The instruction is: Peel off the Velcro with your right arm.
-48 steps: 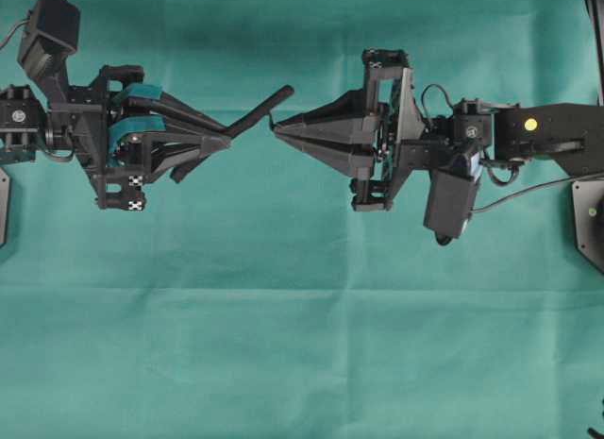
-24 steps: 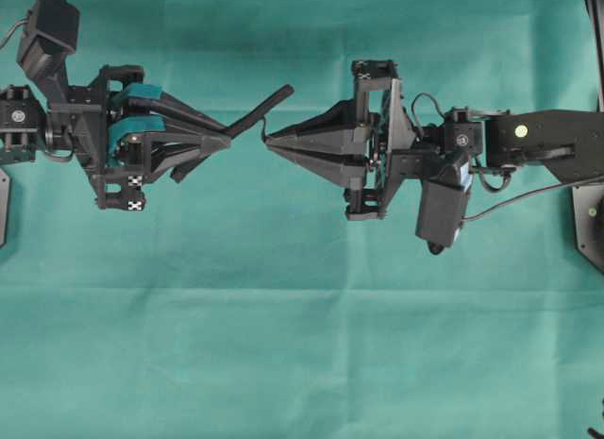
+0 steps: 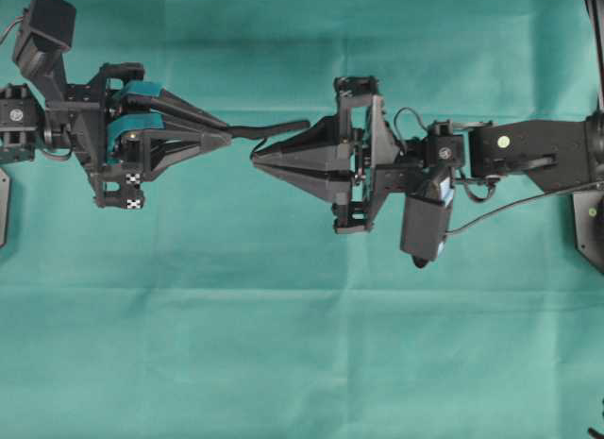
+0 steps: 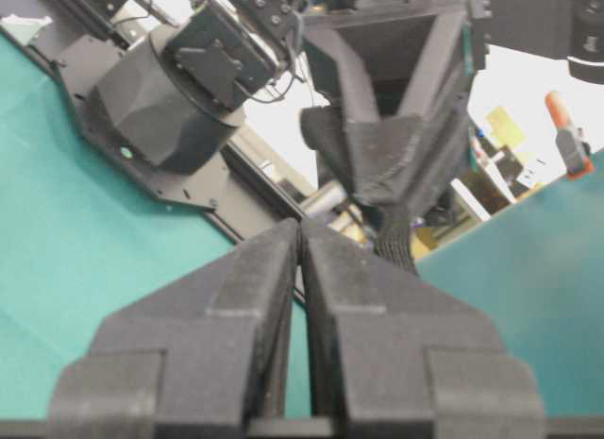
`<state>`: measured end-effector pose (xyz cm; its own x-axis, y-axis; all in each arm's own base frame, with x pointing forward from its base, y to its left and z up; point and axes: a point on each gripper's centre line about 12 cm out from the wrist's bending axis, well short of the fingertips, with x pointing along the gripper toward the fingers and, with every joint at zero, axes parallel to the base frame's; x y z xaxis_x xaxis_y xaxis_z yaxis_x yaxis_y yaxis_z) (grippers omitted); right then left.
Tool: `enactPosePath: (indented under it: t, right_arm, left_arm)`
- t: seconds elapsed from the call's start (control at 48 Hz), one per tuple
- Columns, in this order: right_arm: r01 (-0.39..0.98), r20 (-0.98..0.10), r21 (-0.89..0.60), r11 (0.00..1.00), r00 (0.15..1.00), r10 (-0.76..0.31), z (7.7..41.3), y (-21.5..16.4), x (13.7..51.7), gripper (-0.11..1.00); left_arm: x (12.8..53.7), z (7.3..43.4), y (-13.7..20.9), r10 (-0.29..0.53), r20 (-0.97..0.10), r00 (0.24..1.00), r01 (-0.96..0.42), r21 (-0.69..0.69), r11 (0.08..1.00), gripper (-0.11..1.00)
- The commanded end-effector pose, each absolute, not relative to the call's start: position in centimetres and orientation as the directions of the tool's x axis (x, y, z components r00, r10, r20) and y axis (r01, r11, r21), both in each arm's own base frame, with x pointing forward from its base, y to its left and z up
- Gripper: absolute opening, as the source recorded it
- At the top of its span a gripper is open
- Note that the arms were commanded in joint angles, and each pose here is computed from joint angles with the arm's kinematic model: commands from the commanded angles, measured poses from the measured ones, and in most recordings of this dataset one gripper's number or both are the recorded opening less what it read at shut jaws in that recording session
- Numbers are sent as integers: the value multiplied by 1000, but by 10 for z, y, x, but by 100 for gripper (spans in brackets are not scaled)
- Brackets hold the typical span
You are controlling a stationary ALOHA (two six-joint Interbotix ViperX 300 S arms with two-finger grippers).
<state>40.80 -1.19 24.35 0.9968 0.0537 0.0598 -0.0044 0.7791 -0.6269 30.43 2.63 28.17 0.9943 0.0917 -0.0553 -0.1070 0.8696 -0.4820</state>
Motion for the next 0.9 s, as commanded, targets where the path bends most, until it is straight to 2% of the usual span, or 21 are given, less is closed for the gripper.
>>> enactPosePath:
  t: [0.0, 0.875]
  right_arm:
    - [8, 96, -626, 780, 993, 67, 255, -7, 413, -9]
    - [-10, 79, -629, 778, 994, 77, 248, -4, 439, -9]
  left_arm:
    - [304, 290, 29, 101, -20, 995, -98, -484, 870, 10]
    - [304, 291, 31, 109, 9, 994, -91, -483, 871, 10]
